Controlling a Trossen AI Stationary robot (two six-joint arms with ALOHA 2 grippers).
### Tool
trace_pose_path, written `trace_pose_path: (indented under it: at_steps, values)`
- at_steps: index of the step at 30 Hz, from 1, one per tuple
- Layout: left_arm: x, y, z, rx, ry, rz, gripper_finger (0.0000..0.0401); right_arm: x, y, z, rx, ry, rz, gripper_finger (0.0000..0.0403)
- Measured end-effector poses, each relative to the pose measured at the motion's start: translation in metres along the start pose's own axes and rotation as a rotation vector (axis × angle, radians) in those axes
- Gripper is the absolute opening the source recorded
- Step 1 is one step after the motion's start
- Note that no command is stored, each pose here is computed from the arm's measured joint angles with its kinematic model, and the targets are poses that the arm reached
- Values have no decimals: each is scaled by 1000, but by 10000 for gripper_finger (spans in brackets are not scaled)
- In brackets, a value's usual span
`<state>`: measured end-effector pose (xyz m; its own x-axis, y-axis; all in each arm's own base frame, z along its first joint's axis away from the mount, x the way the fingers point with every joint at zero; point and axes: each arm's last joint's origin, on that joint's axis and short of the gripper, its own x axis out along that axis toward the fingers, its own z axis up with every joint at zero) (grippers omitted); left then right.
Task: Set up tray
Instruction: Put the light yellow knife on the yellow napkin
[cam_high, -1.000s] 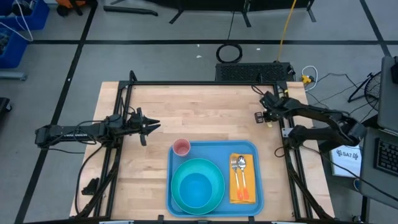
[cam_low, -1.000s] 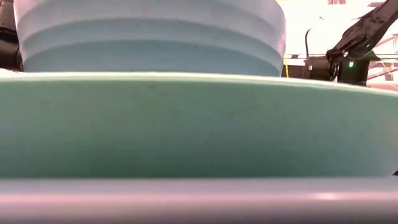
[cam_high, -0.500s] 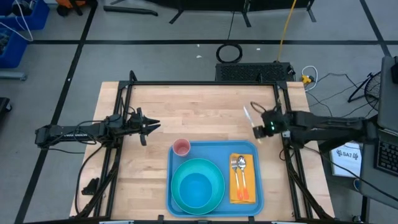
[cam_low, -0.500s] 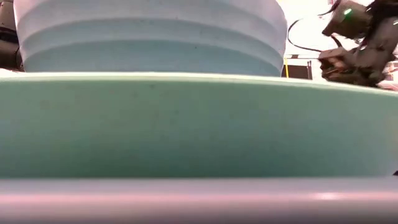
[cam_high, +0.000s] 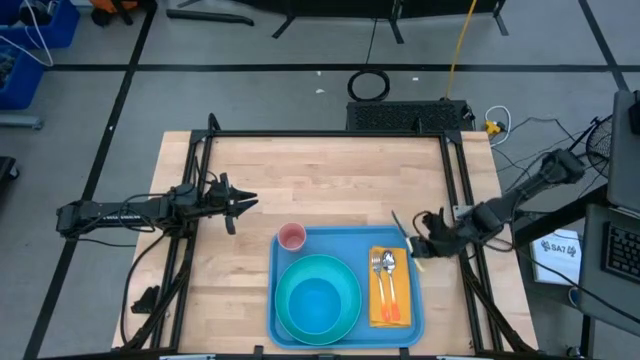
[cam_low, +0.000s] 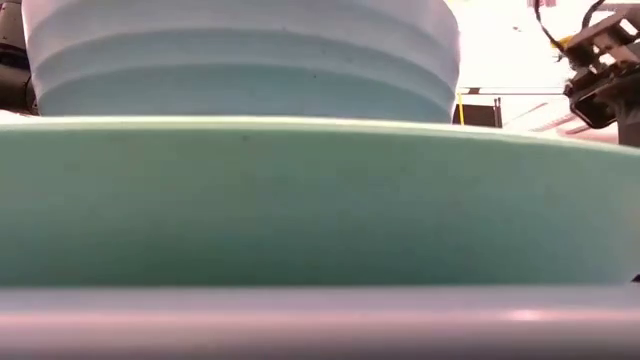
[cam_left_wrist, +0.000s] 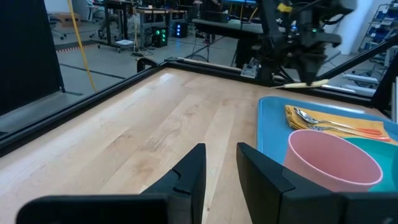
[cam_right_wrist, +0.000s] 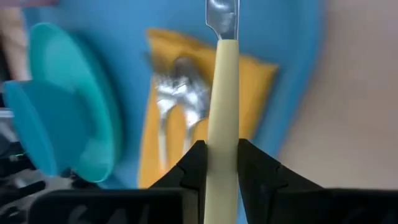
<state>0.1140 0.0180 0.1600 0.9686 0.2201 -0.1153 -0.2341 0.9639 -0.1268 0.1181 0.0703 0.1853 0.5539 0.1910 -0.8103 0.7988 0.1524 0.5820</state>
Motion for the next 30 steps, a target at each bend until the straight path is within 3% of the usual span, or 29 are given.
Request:
trace_pose_path:
  at_steps: [4,11,20,25,30]
  values:
    - [0,0,0,0,0,0,93,8,13,-17,-15,-13,52,52]
    - [0,0,0,0,-1,-1,93,2,59,-42,-122,-87,-5,52]
    - [0,0,0,0,-1,-1,93,-3,90,-84,-56,-26,-413,52]
    - [0,0,0,0,-1,0,93,8,93,-106,15,-28,-445,52]
    - [0,0,0,0,-1,0,93,26,86,-116,67,25,-588,52]
